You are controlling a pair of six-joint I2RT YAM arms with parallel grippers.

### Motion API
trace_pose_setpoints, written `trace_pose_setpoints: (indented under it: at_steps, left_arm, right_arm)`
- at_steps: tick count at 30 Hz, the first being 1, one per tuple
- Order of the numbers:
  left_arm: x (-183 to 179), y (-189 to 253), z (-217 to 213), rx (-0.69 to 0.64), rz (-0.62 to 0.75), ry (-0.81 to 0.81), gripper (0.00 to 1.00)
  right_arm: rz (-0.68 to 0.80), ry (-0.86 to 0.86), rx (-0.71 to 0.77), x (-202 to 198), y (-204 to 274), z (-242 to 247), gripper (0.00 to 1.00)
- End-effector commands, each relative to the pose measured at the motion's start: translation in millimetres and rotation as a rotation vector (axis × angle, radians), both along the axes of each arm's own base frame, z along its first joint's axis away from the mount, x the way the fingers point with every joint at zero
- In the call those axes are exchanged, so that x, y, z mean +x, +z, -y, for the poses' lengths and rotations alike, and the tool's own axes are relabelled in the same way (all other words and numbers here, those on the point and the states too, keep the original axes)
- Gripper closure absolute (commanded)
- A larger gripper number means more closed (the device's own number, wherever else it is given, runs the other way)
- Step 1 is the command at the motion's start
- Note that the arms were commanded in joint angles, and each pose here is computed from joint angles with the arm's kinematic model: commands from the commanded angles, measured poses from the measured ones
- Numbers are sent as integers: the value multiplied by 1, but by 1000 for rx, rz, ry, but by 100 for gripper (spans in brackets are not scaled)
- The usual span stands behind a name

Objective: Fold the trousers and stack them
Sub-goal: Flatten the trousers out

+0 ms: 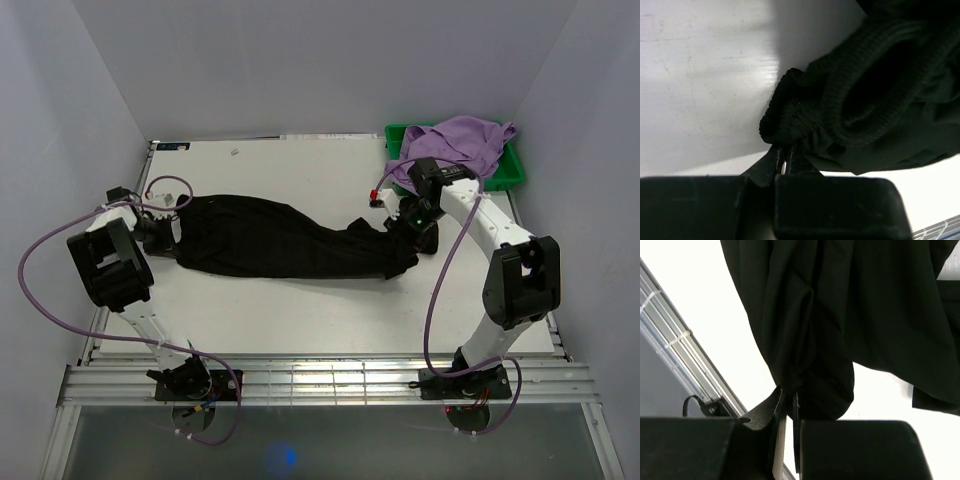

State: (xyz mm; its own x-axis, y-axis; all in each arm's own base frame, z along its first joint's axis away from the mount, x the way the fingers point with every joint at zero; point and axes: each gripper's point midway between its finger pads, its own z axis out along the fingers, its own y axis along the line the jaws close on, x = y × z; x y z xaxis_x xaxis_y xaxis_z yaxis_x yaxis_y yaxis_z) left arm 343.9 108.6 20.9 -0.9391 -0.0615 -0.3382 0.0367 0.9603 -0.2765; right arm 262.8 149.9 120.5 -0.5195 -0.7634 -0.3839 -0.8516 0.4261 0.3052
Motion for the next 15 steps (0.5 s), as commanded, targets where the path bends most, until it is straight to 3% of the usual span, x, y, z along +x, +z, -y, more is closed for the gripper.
trace_pose_setpoints:
  at_steps: [1, 10, 11, 13, 14, 15]
  left_arm:
    - [2, 9, -27, 122, 34, 21, 100]
    - [-41, 74, -88, 310, 23, 34, 100]
    - [-46, 81, -92, 350, 30, 15, 100]
    - [-56, 80, -97, 384, 1, 11, 100]
    - [-61, 74, -94, 380, -16, 6, 100]
    - [-63, 71, -94, 379, -25, 8, 100]
  right_arm:
    - [45, 28, -25, -2, 28, 8, 92]
    - [-57, 5, -101, 5, -2, 5, 91]
    - [-80, 9, -116, 1, -12, 1, 79]
    - [-60, -32, -107, 9, -19, -8, 67]
    - [-55, -43, -98, 11, -20, -13, 49]
    - [-44, -57, -85, 13, -19, -15, 42]
